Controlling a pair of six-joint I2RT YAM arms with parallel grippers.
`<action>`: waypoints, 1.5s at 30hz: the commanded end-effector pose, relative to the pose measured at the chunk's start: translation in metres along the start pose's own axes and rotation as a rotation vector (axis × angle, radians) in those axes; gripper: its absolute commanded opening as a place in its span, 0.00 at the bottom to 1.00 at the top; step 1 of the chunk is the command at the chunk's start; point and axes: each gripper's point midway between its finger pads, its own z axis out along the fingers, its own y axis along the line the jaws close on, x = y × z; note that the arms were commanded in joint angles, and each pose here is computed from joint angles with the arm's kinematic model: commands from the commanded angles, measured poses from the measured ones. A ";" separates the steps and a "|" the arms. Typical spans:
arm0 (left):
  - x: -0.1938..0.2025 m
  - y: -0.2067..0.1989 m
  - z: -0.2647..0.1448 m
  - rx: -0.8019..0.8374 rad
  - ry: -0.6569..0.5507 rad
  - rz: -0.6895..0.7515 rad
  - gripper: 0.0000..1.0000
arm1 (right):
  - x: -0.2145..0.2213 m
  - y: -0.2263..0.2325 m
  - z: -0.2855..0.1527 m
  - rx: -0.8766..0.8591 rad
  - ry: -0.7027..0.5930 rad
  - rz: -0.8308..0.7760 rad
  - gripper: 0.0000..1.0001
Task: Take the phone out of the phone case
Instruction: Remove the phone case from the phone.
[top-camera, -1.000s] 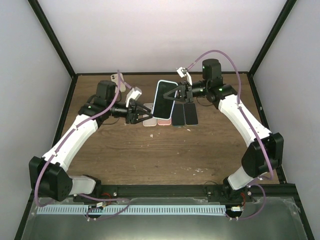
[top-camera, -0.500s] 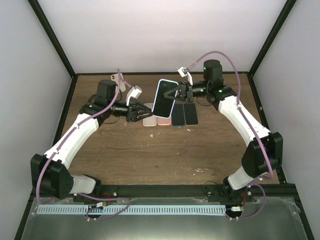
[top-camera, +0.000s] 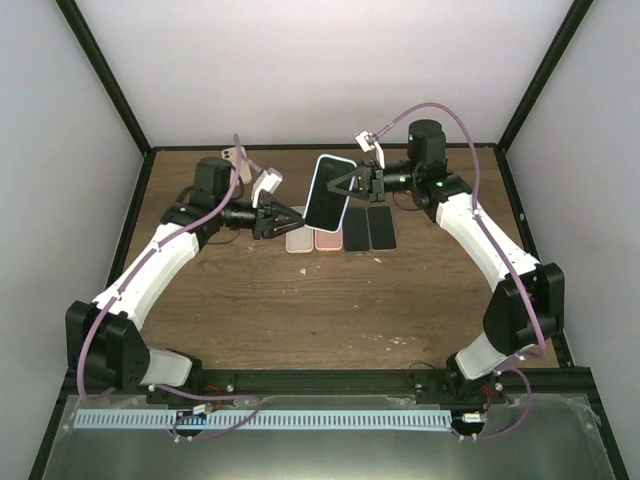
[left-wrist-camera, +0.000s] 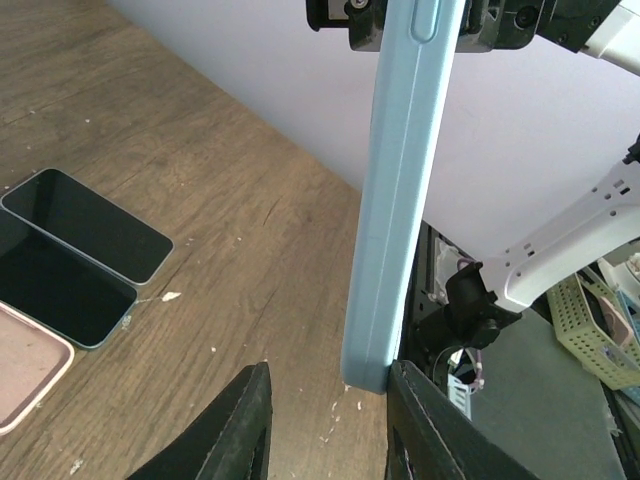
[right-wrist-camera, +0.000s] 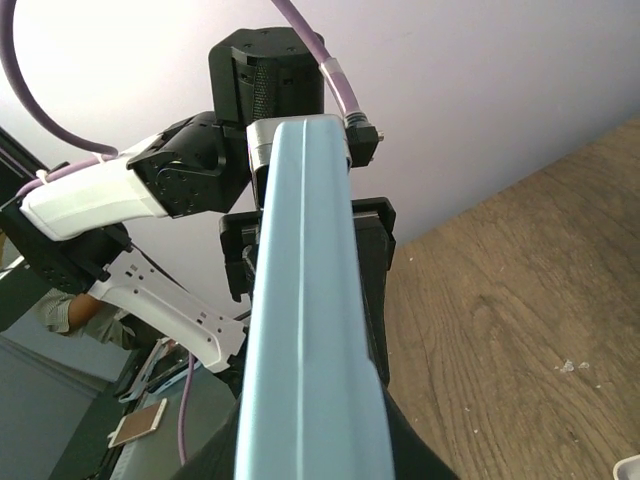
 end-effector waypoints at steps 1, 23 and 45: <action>0.019 0.072 -0.004 -0.257 0.031 -0.076 0.33 | -0.003 0.113 -0.008 -0.334 0.124 -0.105 0.01; -0.022 0.013 -0.046 0.009 -0.134 -0.055 0.52 | -0.041 0.101 -0.014 -0.230 0.053 -0.163 0.01; -0.034 -0.074 -0.036 0.192 -0.138 0.044 0.57 | -0.057 0.068 -0.008 -0.143 -0.010 -0.105 0.01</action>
